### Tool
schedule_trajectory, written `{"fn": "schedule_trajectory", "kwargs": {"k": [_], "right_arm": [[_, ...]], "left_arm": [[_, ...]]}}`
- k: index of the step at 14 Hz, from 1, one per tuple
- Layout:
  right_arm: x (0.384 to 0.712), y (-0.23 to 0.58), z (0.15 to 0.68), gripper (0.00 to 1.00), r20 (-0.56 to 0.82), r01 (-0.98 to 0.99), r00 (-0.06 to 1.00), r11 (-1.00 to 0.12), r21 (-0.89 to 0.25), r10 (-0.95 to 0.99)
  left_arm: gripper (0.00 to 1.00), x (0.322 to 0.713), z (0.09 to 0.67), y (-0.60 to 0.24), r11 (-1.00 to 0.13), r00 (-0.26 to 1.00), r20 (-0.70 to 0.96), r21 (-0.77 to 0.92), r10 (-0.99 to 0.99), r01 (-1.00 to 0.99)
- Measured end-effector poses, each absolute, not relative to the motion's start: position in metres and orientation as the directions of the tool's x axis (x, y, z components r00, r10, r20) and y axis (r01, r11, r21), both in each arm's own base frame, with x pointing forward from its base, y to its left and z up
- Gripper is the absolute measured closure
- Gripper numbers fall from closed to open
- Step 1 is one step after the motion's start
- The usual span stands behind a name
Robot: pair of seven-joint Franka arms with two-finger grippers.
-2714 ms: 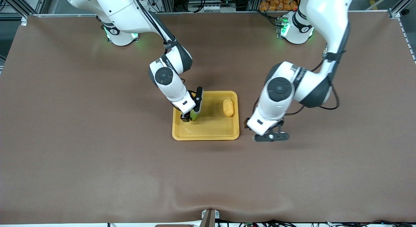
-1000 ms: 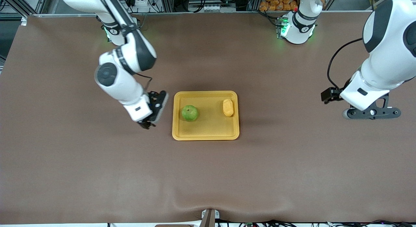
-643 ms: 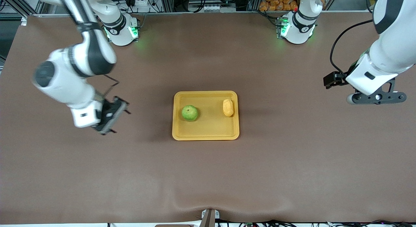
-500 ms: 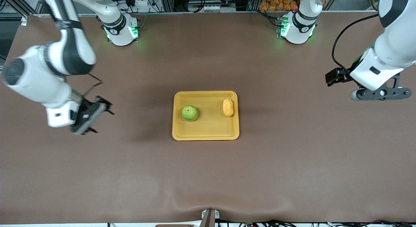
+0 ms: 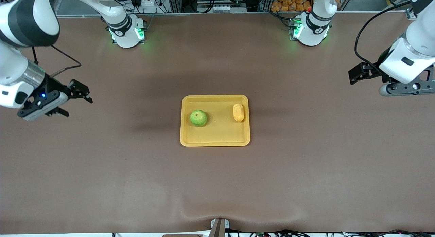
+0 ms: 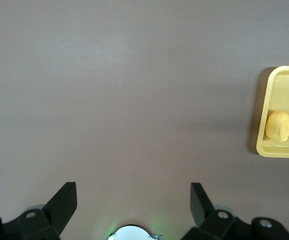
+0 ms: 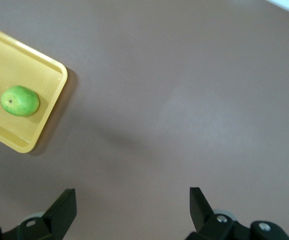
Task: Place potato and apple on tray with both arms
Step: 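Open the right gripper and withdraw it from the tray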
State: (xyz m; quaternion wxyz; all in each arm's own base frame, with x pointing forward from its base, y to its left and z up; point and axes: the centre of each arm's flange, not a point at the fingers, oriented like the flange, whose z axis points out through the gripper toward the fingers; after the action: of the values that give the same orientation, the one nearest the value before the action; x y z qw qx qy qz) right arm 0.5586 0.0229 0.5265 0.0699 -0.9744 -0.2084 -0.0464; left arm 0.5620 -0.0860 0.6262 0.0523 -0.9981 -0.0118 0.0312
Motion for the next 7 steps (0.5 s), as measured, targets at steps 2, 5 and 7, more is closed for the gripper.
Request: {"fn": "schedule_trajectory", "kwargs": {"k": [2,5,7], "right_arm": [[0.549,0.019,0.545,0.0,0.061,0.275,0.961,-0.952,-0.134,0.269],[0.537,0.007,0.599,0.0,-0.033,0.08,0.996,-0.989,-0.125,0.085],[0.529,0.002,0.632,0.0,-0.055,0.008,0.998,-0.997,-0.081,0.012]], "left_arm": [[0.0,0.563,0.622,-0.077,-0.996,0.996,-0.074,-0.085,0.044,0.038],[0.0,0.556,0.613,-0.075,-0.996,0.994,-0.094,-0.082,0.048,0.041],[0.0,0.545,0.614,-0.078,-0.996,0.995,-0.086,-0.083,0.043,0.036]]}}
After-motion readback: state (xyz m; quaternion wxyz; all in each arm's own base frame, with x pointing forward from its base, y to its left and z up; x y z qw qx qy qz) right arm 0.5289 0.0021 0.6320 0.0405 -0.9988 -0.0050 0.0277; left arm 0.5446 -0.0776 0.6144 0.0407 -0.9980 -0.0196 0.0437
